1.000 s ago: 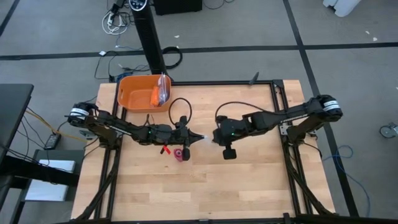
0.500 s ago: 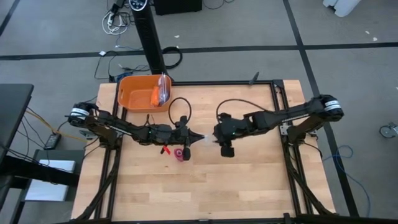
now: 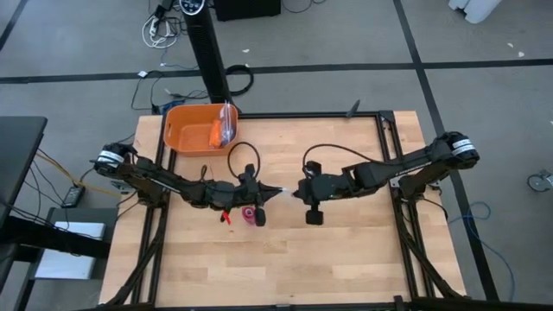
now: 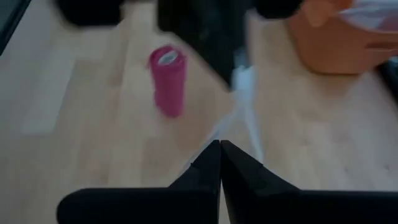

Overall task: Roll bandage
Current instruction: Put the pink bandage into the transparent zip bag

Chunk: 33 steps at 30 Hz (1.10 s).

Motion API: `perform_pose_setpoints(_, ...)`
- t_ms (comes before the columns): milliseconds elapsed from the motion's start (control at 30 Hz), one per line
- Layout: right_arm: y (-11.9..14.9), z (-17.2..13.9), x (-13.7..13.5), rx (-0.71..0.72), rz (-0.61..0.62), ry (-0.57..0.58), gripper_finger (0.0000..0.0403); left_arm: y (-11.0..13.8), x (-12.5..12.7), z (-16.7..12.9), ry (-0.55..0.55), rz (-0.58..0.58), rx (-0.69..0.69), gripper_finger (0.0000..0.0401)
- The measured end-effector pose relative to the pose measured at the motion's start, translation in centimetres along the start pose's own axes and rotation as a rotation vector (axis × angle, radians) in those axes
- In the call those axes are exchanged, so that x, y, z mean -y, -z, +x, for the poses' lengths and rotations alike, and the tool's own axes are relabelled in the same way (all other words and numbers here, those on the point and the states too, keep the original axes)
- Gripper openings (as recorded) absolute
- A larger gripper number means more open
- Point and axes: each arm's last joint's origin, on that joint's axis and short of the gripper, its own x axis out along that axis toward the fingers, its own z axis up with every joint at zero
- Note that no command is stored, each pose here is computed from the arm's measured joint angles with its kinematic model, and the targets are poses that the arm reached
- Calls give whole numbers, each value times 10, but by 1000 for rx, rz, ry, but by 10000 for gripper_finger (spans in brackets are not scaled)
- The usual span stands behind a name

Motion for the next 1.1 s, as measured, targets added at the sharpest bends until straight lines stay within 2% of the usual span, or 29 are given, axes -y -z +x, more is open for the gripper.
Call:
perform_pose_setpoints(133, -1, 0, 2, 21, 25, 90, 4, -1, 6, -3, -5, -8, 21, 1)
perform_pose_setpoints(233, -2, -1, 3, 31, 36, 102, 15, -4, 8, -4, -3, -21, 46, 1)
perform_pose_setpoints(367, -2, -1, 3, 31, 40, 95, 70, -6, 11, -6, -12, -33, 71, 1)
perform_pose_setpoints(500, -2, 0, 3, 19, 50, 11, 135, -6, 12, -7, -22, -36, 74, 1)
perform_pose_setpoints(600, -2, 0, 3, 14, 37, -27, 157, -6, 12, -7, -23, -37, 75, 1)
perform_pose_setpoints(667, -2, 1, 2, 12, 2, -50, 150, -6, 12, -7, -24, -39, 76, 1)
perform_pose_setpoints(733, -1, 5, 0, 8, -45, -91, 126, -6, 12, -7, -23, -40, 76, 1)
perform_pose_setpoints(867, 0, 6, -2, -3, -94, -123, 39, -6, 12, -7, -23, -40, 76, 1)
perform_pose_setpoints(933, 0, 6, -1, 0, -116, -113, 11, -6, 12, -7, -23, -51, 76, 0)
perform_pose_setpoints(1100, 1, 10, -5, 5, -163, -114, 19, -6, 12, -7, -23, -59, 75, 0)
